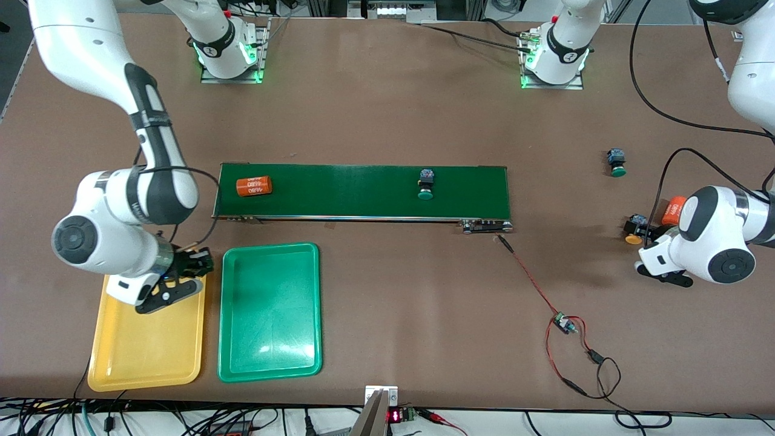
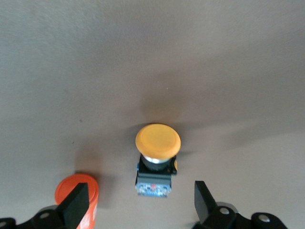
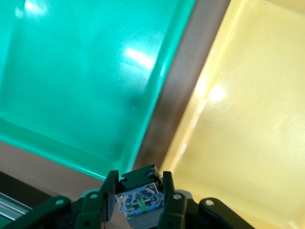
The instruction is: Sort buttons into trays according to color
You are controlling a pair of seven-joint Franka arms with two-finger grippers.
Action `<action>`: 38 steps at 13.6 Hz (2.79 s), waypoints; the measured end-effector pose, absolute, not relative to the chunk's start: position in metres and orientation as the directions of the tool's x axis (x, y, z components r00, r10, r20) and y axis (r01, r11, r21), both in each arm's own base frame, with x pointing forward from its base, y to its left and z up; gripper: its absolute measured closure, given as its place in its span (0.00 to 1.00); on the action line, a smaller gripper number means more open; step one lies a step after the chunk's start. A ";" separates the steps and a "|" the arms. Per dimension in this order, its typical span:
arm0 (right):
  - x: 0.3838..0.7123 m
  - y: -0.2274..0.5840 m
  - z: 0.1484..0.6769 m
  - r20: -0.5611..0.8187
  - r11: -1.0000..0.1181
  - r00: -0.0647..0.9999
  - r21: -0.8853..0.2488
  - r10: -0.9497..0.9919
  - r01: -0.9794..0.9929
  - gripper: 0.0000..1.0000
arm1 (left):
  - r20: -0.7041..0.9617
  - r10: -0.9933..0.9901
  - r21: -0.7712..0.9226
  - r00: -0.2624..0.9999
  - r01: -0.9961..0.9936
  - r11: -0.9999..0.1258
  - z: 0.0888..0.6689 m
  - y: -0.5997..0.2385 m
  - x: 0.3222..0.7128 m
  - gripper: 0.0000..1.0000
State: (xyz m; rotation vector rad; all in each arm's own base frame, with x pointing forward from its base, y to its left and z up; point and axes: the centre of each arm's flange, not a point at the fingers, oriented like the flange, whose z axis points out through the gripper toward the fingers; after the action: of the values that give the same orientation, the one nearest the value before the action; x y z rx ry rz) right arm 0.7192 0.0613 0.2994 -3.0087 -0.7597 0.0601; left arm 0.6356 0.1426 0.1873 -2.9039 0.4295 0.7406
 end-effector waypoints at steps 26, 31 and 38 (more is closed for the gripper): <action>0.662 0.230 0.388 -0.102 -0.886 0.880 -0.037 0.463 0.462 0.00 | -0.505 -0.185 0.134 0.843 -0.135 -0.982 0.294 -0.226 0.594 0.57; 0.610 0.341 0.381 -0.117 -0.959 0.952 0.004 0.282 0.285 0.00 | -0.464 -0.161 0.137 0.871 -0.109 -0.985 0.259 -0.309 0.569 0.57; 0.578 0.397 0.346 -0.140 -0.987 0.977 -0.013 0.159 0.159 0.00 | -0.467 -0.079 0.124 0.881 -0.023 -0.992 0.253 -0.313 0.573 0.15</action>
State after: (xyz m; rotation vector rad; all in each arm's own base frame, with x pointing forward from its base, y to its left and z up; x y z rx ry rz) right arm 0.5784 0.3972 0.3460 -3.1225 -0.2506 0.2209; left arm 0.5735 -0.3128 0.2526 -3.1576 0.0865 0.7923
